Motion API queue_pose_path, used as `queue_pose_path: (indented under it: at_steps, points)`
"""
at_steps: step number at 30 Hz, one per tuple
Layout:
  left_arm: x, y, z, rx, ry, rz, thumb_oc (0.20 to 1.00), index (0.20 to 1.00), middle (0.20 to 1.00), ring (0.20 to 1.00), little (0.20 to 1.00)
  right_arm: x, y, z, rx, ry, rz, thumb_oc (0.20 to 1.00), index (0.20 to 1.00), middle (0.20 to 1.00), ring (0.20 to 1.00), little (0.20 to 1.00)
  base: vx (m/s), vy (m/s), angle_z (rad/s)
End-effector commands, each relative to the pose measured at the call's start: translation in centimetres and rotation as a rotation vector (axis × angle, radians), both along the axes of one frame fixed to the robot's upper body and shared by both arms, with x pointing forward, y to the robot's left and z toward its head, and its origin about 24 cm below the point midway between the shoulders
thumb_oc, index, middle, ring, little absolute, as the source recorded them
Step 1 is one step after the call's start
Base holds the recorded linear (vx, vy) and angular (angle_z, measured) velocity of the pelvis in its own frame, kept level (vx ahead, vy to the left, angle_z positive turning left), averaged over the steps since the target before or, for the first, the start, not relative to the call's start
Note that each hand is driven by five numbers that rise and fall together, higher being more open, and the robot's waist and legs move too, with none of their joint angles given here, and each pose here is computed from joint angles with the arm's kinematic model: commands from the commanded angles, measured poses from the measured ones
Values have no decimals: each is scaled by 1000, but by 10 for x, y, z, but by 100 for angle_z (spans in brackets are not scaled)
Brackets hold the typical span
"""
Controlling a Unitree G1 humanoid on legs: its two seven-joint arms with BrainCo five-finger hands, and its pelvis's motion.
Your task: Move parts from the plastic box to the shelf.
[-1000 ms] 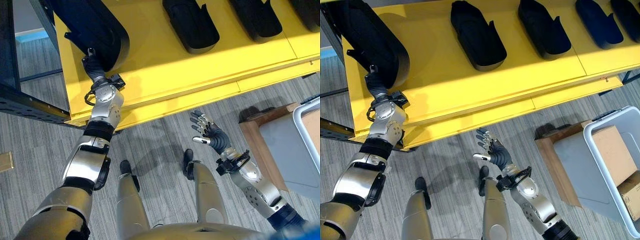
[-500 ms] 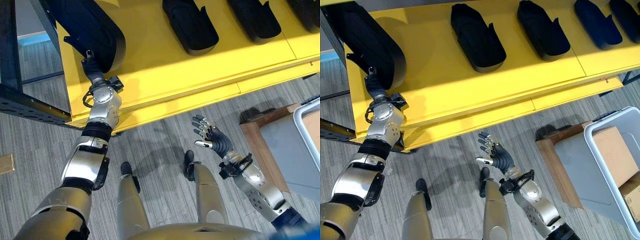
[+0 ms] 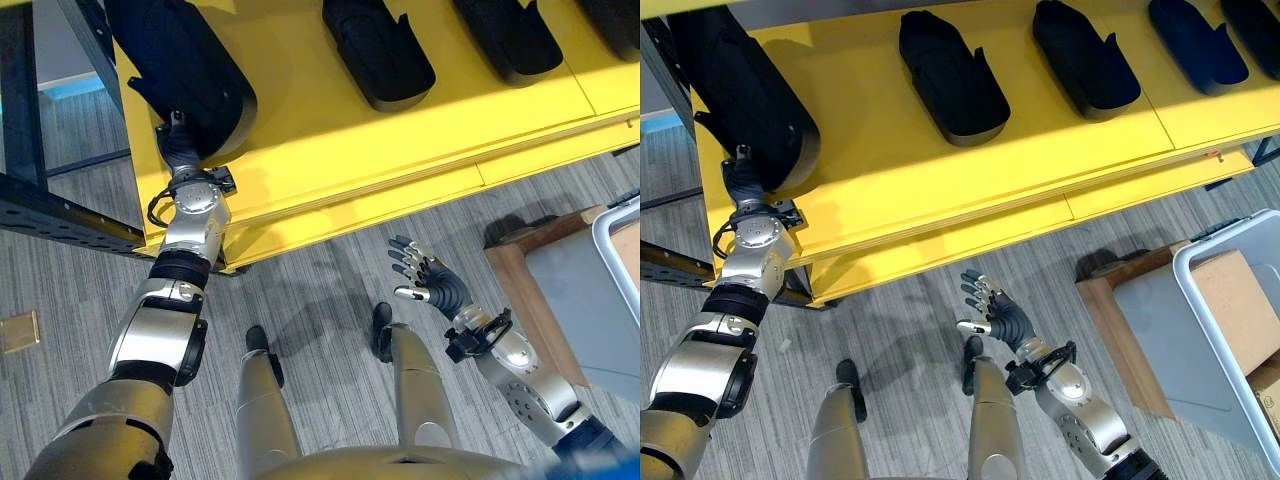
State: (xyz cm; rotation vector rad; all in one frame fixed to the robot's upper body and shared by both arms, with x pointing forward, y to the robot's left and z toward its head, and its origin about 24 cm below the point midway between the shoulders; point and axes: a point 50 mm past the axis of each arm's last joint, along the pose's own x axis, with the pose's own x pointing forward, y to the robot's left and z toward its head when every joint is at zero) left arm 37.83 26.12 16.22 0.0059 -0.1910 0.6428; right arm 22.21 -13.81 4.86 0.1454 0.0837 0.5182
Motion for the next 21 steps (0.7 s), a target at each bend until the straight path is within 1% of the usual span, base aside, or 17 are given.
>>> queue_pose_path:
  at_steps: [1, 3, 9, 16, 21]
  points:
    - [-13, 26, -29, -3, 105, 97, 200, 200, 200, 200, 200, 0, -3, 26, 34, -113, 13, 1000, 1000, 1000, 1000, 1000, 0, 0, 0]
    - [-13, 26, -36, -37, 127, 103, 200, 200, 200, 200, 200, 0, -3, 25, 34, -111, 14, 1000, 1000, 1000, 1000, 1000, 0, 0, 0]
    - [-13, 29, -49, -23, 223, 108, 200, 200, 200, 200, 200, -1, -5, 25, 21, -108, 19, 1000, 1000, 1000, 1000, 1000, 0, 0, 0]
    - [-16, 35, -56, 66, 307, 124, 200, 200, 200, 200, 200, -1, -10, 29, 4, -118, 21, 1000, 1000, 1000, 1000, 1000, 0, -2, -2]
    - [-18, 38, -55, 118, 321, 133, 200, 200, 200, 200, 200, 0, -10, 30, 3, -120, 28, 1000, 1000, 1000, 1000, 1000, -2, 1, -2]
